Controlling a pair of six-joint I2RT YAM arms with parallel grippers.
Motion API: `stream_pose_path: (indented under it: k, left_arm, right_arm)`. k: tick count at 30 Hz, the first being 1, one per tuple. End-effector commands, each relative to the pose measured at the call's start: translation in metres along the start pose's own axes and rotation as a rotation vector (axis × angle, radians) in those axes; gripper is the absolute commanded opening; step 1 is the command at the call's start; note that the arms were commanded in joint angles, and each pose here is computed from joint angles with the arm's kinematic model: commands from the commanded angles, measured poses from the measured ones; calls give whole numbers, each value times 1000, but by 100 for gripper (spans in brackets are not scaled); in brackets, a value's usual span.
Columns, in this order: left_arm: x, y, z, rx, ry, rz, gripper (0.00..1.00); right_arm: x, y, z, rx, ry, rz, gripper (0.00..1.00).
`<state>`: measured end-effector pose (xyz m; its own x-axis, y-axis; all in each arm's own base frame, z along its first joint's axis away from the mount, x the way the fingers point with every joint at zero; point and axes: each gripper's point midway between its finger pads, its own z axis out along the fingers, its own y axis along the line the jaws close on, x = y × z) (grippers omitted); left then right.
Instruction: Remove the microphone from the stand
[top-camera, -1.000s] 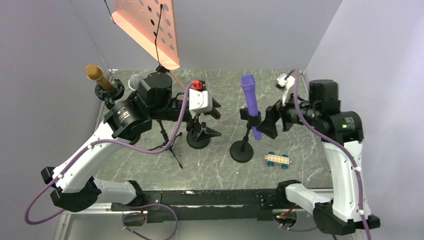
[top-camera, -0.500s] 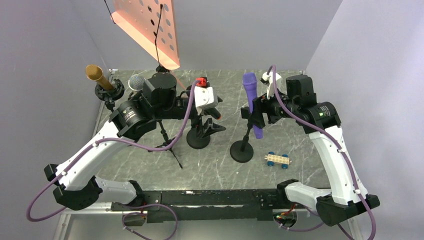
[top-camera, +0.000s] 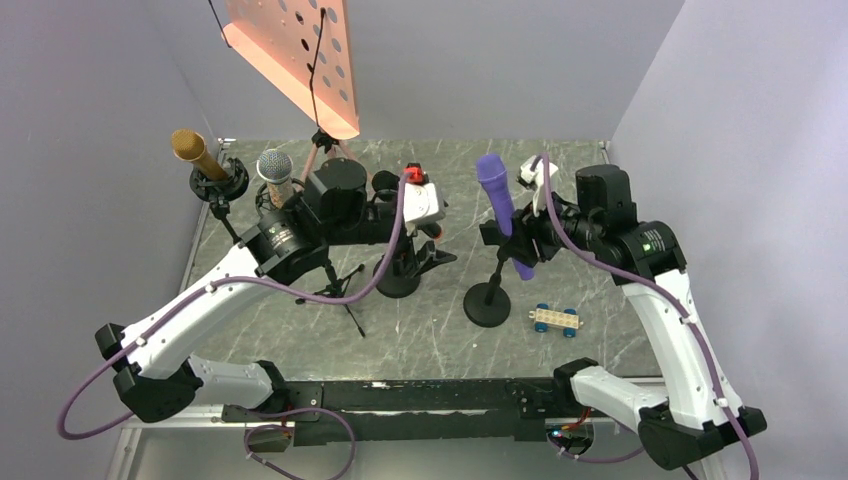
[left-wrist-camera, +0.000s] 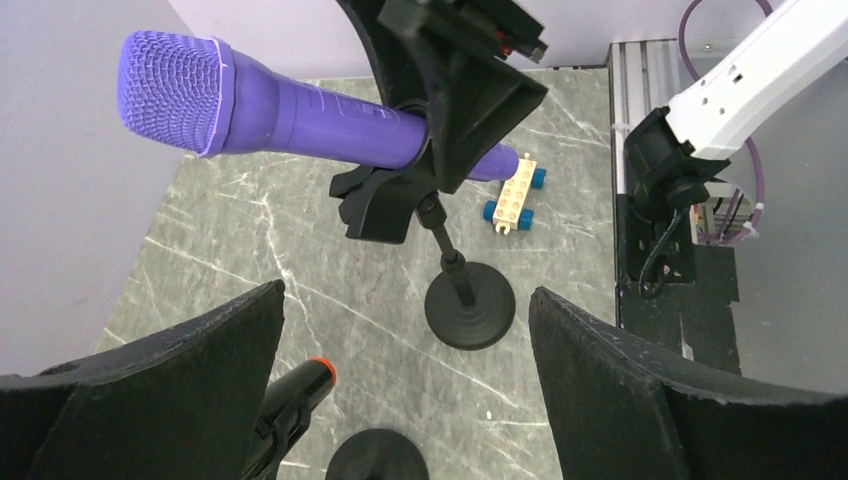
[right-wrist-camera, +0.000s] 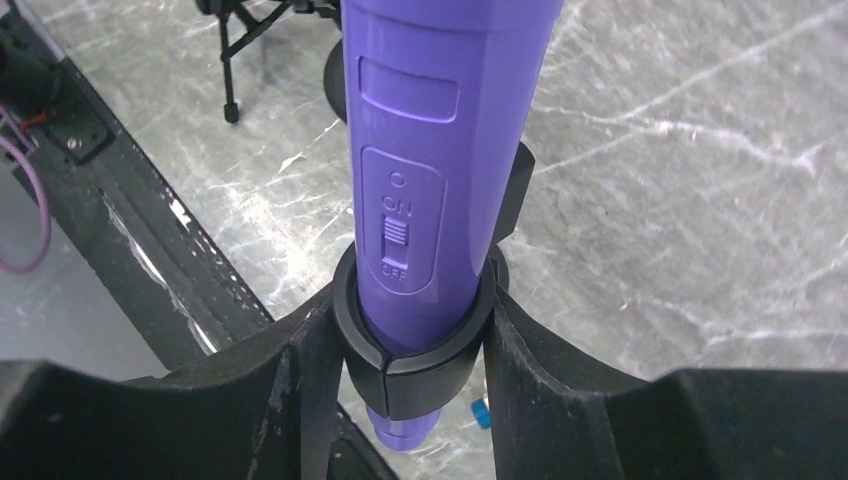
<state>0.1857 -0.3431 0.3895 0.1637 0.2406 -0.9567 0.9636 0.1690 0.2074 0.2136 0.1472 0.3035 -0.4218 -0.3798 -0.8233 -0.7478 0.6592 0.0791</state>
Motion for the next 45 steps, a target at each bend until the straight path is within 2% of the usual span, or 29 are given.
stream_pose_path:
  k: [1,5,8,19,24,35,40,45]
  left_arm:
    - [-19,-2,-9,-36,-165,92,99]
    - [-16,-7,0,1,-220,151,99]
    - [-13,-12,11,43,-245,159,99]
    - [9,-22,57,169,-332,94,97]
    - [24,-21,73,202,-320,59,95]
    - [48,-11,72,191,-272,67,88]
    - [49,-6,56,198,-302,21,90]
    - [48,-12,55,241,-318,45,90]
  right_arm:
    - [4,31,-6,-172,-98,-225,0]
    - [13,38,-12,-178,-158,-347,0]
    - [16,40,-15,-192,-153,-412,0]
    - [7,53,-14,-313,-160,-481,0]
    - [4,55,-14,-336,-164,-501,0]
    - [-4,50,-10,-317,-170,-480,0]
    - [-12,49,-9,-317,-188,-455,0]
    - [-15,50,-7,-328,-192,-427,0]
